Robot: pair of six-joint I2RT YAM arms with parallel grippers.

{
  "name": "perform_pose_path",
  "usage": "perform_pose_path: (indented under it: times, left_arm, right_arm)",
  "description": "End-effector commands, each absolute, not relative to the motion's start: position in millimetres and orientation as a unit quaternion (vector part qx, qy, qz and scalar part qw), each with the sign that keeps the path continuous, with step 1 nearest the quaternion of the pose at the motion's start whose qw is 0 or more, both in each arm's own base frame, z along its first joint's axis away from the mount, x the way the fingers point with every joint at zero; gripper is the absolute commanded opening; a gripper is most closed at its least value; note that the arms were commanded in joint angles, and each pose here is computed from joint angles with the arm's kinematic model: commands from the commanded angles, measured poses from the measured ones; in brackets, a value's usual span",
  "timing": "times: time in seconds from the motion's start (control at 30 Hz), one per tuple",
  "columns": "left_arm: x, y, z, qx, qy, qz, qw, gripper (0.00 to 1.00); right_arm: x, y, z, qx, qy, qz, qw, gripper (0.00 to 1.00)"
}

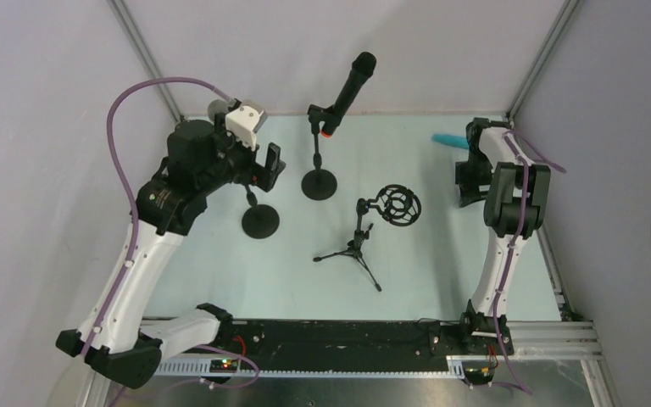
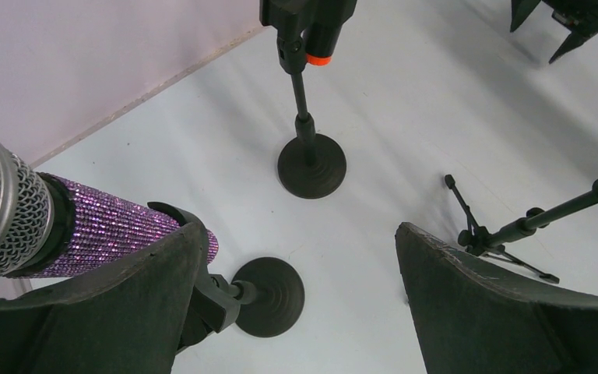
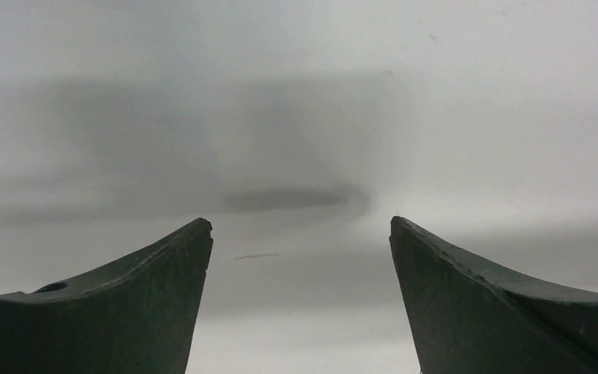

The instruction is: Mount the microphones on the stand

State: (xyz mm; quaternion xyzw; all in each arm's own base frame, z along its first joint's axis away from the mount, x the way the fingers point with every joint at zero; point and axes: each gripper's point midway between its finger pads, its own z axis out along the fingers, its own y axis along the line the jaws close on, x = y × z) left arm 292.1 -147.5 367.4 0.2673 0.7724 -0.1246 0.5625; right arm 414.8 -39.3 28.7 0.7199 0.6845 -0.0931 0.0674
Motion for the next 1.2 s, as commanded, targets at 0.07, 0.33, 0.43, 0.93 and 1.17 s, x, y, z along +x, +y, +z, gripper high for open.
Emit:
perform_pose_path:
  times: [0.07,0.33,0.43,0.93,1.17]
  left_arm:
    - [294,-144,364,0.27,0.77,-0.131,0.563,0.98]
    - [296,-144,362,0.258,0.776,-0.139,0.558,0.98]
    - [297,-142,359,0.256,0.779,-0.137,0.556,0.98]
    - [299,-145,329,0.271,0.795,-0.141,0.525,0.98]
    - [300,-146,336,0.267,0.792,-0.145,0.53,0.98]
  right_arm:
    - [485,-51,124,0.676,0.699,-0.016,0.234,0.86]
    - [537,-75,208,0.644,0.683,0.054,0.34,0.84]
    - [551,-75,206,0.639,0.676,0.089,0.357,0.82]
    - [583,-113,174,0.636,0.677,0.089,0.36,0.84]
    - [592,-107,154,0.616,0.699,0.108,0.347,0.8]
